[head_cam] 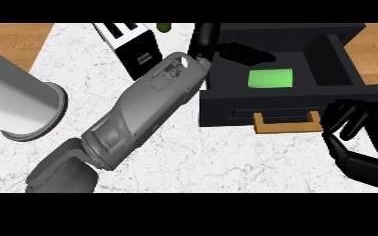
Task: Pick up the cup, place it into the drawer and close the drawer
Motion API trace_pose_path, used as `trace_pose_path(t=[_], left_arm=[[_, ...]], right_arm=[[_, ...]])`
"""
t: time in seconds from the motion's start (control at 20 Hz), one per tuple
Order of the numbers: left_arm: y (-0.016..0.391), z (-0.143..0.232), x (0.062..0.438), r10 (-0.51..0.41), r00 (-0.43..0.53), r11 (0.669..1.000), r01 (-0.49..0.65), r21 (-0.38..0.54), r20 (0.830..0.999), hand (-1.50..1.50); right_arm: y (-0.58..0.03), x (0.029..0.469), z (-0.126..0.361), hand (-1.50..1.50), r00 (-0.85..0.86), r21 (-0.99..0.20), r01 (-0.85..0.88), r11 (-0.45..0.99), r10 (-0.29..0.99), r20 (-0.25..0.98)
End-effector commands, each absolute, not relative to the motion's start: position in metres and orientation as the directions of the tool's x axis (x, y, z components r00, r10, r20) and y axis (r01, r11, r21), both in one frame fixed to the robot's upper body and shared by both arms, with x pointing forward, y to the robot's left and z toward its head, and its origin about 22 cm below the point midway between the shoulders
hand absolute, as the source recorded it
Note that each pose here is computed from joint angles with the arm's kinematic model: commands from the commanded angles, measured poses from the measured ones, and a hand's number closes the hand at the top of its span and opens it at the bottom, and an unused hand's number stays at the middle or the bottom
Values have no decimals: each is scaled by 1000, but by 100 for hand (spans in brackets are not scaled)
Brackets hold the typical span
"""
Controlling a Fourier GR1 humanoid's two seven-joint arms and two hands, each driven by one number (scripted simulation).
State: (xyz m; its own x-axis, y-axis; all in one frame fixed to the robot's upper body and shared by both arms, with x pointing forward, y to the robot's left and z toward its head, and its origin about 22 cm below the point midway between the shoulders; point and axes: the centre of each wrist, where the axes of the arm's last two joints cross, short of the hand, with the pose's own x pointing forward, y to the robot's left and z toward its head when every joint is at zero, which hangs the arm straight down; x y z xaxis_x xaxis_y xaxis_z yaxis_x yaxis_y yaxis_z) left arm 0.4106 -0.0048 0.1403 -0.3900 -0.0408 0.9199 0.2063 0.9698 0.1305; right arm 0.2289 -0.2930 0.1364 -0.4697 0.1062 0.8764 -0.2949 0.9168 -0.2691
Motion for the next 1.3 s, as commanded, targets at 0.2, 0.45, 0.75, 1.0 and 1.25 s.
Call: trace_pose_path(t=[0.2,0.45,0.75,1.0,1.25], left_arm=[[39,165,426,31,-368,983,181,39,929,-150],[65,157,415,45,-379,987,162,18,924,-150],[120,166,401,71,-357,990,141,-22,931,-150],[169,137,388,89,-323,991,126,-50,942,-150],[204,122,374,90,-329,991,124,-51,940,-150]], right_arm=[[-289,209,135,150,-460,-486,-272,831,331,824],[-272,216,135,150,-426,-565,-215,797,444,788],[-255,246,117,150,-407,-638,-164,753,538,739],[-246,261,90,150,-421,-772,-180,610,662,620],[-227,279,51,150,-427,-886,-190,423,777,462]])
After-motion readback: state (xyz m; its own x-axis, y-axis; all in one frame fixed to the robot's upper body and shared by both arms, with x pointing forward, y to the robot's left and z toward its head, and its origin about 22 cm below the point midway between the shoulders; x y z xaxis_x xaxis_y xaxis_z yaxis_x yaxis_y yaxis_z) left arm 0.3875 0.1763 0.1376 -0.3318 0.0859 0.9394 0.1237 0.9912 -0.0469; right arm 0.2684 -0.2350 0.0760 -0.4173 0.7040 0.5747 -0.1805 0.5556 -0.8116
